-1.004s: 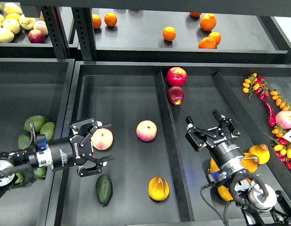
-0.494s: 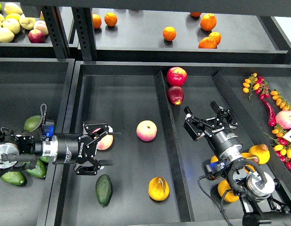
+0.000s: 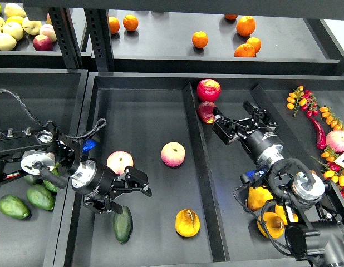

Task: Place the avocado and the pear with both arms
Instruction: 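Move the left gripper over the dark green avocado in the center bin, then lower the left gripper and close it around the green avocado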

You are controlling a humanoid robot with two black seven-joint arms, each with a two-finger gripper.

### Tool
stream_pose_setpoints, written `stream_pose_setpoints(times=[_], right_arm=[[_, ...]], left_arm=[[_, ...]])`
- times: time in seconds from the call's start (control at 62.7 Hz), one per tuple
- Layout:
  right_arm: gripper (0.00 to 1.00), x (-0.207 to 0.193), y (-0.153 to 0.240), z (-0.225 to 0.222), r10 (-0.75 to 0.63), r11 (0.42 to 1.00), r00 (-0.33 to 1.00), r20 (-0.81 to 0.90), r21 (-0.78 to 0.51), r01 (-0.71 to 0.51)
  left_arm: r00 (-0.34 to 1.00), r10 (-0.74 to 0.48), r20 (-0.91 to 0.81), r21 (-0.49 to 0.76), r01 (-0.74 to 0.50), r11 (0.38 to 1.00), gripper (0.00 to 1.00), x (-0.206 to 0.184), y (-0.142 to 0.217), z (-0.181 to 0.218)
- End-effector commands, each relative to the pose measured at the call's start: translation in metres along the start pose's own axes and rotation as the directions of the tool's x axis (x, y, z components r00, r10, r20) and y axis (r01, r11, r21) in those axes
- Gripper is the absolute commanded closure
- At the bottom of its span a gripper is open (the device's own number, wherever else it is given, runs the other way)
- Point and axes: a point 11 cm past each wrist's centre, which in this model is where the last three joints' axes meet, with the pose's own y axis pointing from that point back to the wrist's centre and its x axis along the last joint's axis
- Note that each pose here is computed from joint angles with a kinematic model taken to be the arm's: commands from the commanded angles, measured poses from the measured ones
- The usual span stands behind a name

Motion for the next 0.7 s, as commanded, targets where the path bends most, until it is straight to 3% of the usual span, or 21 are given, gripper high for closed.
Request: stream_pose_setpoints(times=[0.0, 0.351, 0.685], right_arm=[[0.0, -0.001, -0.001, -0.001, 0.001, 1.0, 1.0, -0.001, 0.002, -0.001], [0.0, -0.009, -0.005, -0.002, -0.016, 1.0, 1.0, -0.007, 0.002, 0.016], [0.0, -0.014, -0.006, -0.007, -0.028, 1.0, 1.0, -0.004, 0.013, 0.028]], left_arm=[[0.998, 0.002, 0.055, 0.062, -0.005, 0.998, 0.0, -0.001, -0.01, -0.002], [0.993, -0.002, 0.118, 0.188, -0.021, 0.982, 0.0, 0.0, -0.025, -0.022], [0.987, 0.028, 0.156, 0.243, -0.066, 0.968, 0.0, 0.013, -0.043, -0.012]])
